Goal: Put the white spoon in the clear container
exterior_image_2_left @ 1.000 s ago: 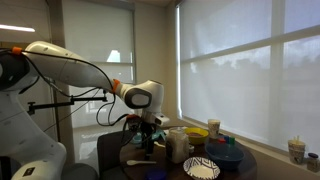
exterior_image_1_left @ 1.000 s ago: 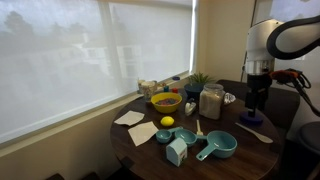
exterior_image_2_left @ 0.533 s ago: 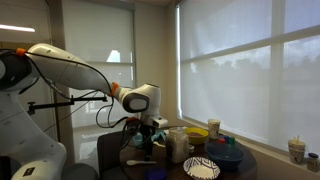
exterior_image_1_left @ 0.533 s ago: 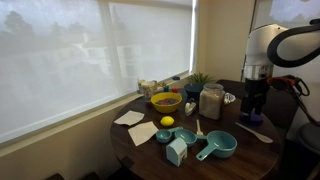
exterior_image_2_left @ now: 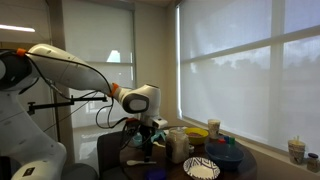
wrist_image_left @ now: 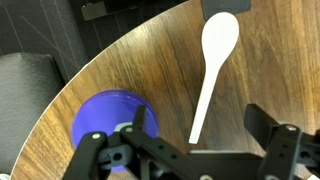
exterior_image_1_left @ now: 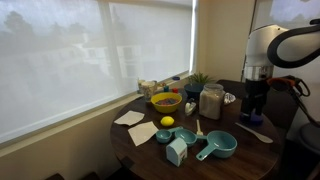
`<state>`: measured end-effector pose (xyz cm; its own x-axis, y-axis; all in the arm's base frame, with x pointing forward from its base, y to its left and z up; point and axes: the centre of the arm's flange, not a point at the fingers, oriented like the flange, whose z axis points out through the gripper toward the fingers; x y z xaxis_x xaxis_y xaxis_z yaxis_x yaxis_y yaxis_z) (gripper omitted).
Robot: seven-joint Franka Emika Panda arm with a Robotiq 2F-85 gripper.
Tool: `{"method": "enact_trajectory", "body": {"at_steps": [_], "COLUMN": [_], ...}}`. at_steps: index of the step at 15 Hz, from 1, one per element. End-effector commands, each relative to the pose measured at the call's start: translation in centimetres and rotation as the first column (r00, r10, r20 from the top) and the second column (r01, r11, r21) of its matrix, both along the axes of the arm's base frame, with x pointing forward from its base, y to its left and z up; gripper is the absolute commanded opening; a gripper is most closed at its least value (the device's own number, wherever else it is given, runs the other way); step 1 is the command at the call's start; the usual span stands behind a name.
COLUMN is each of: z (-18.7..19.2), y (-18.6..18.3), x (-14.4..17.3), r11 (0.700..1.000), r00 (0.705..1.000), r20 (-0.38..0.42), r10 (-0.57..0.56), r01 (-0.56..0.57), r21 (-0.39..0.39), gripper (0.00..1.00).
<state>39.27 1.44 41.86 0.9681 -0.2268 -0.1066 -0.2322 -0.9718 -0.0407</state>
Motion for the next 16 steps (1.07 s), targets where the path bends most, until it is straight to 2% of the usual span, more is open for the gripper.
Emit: {"method": "enact_trajectory", "body": {"at_steps": [1, 8, 10, 15, 16], "z": [-1.2, -2.5, -3.1, -4.3, -4.5], "y": [0.7, 1.6, 2.3, 3.5, 3.6], "x": [0.0, 0.5, 0.9, 1.7, 1.8], "r11": [0.999, 0.990, 0.979, 0.962, 0.959], "r00": [0.999, 0.990, 0.977, 0.959, 0.956], "r20": [-0.001, 0.052, 0.072, 0.093, 0.093], "r10": [-0.032, -0.134, -0.199, -0.268, -0.277], "r01": [0.032, 0.136, 0.202, 0.272, 0.281], "r21": [-0.013, -0.031, -0.041, -0.034, -0.036], "gripper": [1.00, 1.00, 1.00, 1.00, 0.96]}}
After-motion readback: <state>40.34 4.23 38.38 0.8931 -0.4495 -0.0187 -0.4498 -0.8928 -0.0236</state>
